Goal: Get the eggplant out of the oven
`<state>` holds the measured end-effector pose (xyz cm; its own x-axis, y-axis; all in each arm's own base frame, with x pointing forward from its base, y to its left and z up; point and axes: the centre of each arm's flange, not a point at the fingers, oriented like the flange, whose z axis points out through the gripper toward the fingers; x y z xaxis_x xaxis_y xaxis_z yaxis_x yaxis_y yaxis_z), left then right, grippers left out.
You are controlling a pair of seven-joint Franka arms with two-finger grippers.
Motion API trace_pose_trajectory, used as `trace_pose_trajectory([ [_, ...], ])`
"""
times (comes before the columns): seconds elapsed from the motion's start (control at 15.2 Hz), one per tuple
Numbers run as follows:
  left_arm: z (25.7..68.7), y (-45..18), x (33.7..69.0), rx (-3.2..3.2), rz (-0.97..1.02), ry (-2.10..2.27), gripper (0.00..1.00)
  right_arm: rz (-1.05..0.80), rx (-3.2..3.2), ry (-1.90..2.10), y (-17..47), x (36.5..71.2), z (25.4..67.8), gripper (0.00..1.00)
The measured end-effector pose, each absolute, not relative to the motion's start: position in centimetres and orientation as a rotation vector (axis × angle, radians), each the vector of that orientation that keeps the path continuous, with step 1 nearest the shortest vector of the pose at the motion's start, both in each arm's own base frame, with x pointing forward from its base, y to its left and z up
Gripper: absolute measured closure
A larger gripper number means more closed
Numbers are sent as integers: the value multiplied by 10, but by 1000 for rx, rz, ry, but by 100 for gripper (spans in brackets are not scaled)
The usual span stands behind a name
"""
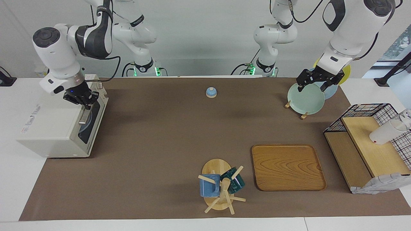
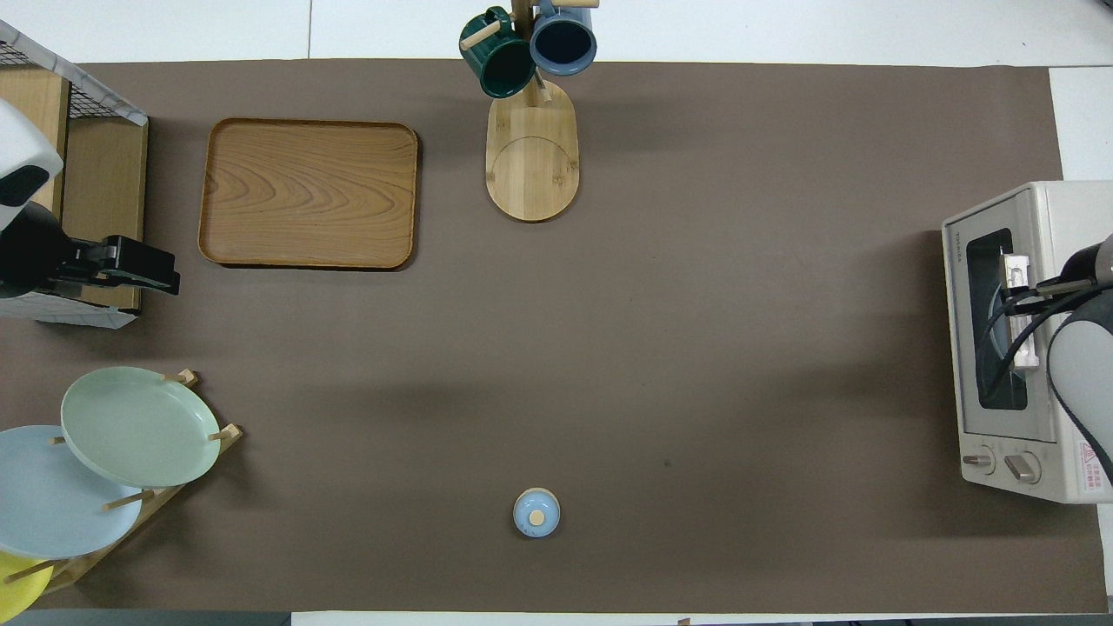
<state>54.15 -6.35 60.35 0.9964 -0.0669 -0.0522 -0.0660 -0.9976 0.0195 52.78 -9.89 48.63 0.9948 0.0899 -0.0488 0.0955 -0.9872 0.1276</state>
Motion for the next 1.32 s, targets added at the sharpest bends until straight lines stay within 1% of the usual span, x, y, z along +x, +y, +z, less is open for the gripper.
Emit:
trace_pose_trajectory([
  [0.4, 604, -64, 543, 3121, -67, -104, 0, -58, 2978, 169, -99, 525, 469, 99],
  [0.59, 606, -64, 544, 3120, -41, -104, 0, -37, 2975, 183, -95, 523, 469, 99],
  [0.92, 608, -64, 547, 3118, -4, -103, 0, -30, 2974, 225, -57, 525, 457, 99],
  [1.32, 608, -64, 548, 3117, 9, -103, 0, 17, 3013, 211, -22, 530, 427, 99],
])
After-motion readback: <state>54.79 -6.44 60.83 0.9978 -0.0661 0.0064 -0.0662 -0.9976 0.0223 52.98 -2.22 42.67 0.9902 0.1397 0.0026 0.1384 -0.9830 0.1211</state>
